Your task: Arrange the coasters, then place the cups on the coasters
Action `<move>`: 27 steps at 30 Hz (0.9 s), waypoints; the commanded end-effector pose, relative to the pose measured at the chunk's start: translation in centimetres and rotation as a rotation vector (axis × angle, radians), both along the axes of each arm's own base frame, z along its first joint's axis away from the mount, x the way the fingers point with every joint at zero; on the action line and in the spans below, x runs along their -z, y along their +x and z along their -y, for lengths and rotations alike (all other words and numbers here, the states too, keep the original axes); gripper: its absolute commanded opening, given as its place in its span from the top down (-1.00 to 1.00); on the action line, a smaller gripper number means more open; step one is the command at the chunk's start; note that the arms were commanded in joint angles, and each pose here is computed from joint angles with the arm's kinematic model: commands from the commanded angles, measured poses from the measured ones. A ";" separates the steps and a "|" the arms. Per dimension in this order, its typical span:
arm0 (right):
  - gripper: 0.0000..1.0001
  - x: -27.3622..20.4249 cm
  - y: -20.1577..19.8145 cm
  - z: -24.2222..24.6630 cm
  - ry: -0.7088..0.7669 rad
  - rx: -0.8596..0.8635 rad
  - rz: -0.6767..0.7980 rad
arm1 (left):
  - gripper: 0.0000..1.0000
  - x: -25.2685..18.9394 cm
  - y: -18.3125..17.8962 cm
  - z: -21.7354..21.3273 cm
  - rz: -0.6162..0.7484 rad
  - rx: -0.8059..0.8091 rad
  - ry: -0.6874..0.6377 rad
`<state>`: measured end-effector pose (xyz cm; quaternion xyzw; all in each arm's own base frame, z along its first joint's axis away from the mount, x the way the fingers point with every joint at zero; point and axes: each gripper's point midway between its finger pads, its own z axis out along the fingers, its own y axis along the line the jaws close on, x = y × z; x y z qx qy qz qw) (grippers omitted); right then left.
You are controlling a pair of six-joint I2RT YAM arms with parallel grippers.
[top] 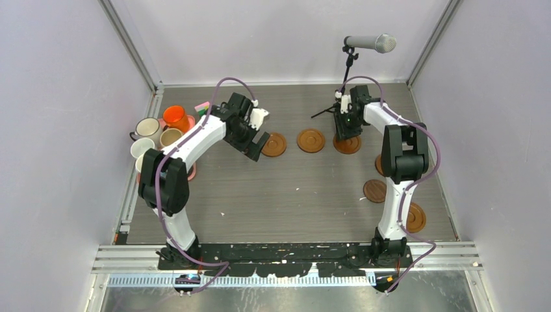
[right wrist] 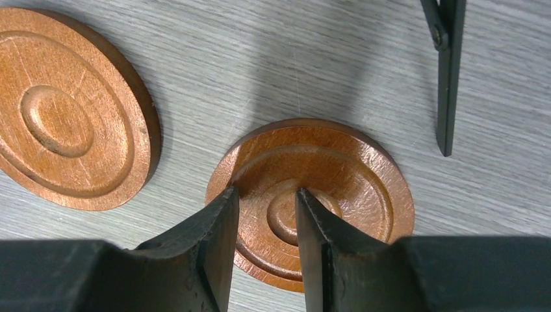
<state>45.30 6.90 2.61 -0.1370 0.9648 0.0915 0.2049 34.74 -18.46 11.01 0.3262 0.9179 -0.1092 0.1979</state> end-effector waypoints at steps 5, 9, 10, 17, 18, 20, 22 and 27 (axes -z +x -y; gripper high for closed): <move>0.08 -4.1 -0.7 1.3 0.006 0.030 0.032 | -0.97 -1.7 -0.4 0.1 0.031 0.019 -0.034; -0.05 -7.6 -2.7 2.7 0.069 0.018 0.047 | -0.98 -2.4 -0.6 0.3 0.041 0.026 -0.055; -0.08 -8.3 -3.3 3.6 0.074 0.024 0.046 | -0.98 -2.6 -0.6 0.3 0.042 0.027 -0.057; -0.17 -8.7 -9.5 9.4 0.019 -0.009 -0.058 | -0.99 -3.3 -1.5 0.1 0.034 0.041 -0.063; -0.18 -8.3 -10.0 10.5 -0.001 0.008 -0.071 | -0.99 -3.3 -1.6 0.1 0.034 0.042 -0.065; -0.18 -7.7 -10.6 12.6 -0.036 0.048 -0.100 | -0.99 -3.3 -1.9 0.0 0.030 0.042 -0.063; -0.18 -6.9 -11.0 14.6 -0.060 0.084 -0.130 | -0.99 -3.4 -2.0 -0.1 0.034 0.043 -0.061; -0.18 -4.2 -11.3 18.1 -0.110 0.131 -0.184 | -0.99 -3.4 -2.5 -0.6 0.042 0.042 -0.049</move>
